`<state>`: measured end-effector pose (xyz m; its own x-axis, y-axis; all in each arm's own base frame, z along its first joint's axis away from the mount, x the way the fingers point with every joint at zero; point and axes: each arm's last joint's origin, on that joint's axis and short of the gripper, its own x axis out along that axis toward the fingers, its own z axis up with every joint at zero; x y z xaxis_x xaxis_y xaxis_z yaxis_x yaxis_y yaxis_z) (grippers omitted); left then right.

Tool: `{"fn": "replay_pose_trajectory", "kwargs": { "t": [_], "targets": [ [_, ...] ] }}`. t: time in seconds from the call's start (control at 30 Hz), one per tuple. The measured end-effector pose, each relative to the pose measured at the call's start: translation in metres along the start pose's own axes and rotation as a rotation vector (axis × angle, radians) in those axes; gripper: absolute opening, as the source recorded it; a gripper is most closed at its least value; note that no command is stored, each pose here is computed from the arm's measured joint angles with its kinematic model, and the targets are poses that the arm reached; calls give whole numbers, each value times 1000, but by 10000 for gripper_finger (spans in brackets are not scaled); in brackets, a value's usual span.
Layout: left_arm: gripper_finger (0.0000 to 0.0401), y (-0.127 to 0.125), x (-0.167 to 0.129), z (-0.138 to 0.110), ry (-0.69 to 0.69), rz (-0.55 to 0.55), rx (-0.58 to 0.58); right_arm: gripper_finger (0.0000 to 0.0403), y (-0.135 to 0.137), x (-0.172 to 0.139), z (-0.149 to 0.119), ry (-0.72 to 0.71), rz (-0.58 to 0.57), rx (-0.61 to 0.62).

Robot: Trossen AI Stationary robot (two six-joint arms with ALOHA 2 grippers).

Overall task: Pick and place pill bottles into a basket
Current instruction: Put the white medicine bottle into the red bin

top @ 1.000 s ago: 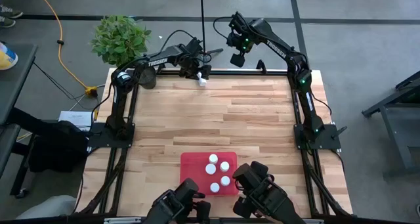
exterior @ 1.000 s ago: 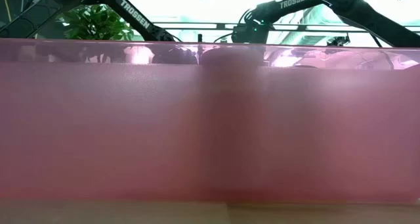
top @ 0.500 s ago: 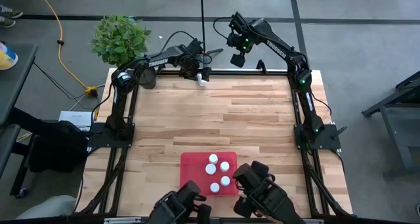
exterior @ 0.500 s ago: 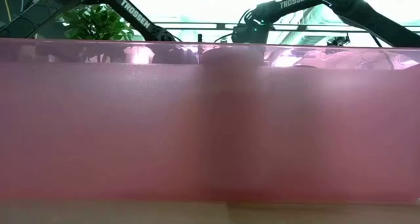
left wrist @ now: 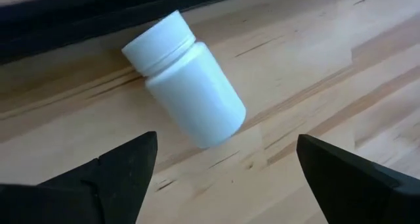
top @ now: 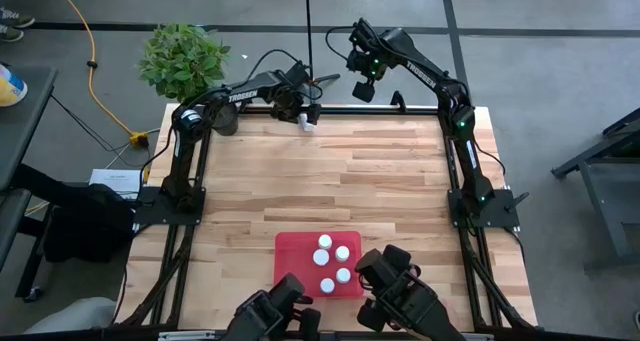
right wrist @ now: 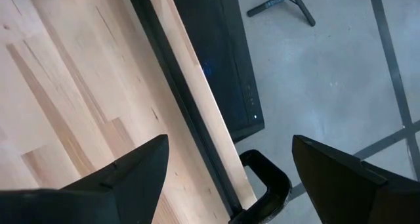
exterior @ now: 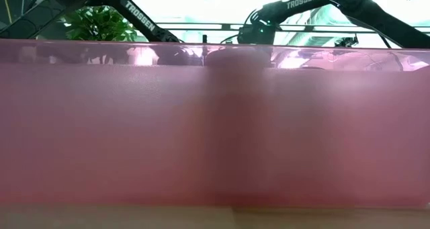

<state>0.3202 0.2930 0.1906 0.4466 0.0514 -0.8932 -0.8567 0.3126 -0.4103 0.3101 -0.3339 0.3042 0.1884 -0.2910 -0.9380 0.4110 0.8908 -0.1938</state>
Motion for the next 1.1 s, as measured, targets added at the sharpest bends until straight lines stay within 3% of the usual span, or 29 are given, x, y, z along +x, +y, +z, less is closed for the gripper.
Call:
{"fn": "replay_pose_trajectory", "kwargs": {
  "t": [0.67, 1.1],
  "targets": [
    [397, 0, 9, 8, -81, 8, -151, 313, 0, 0, 0, -1, 6, -5],
    [377, 4, 18, 5, -22, 5, -203, 313, 0, 0, 0, -3, 11, -4]
  ]
}}
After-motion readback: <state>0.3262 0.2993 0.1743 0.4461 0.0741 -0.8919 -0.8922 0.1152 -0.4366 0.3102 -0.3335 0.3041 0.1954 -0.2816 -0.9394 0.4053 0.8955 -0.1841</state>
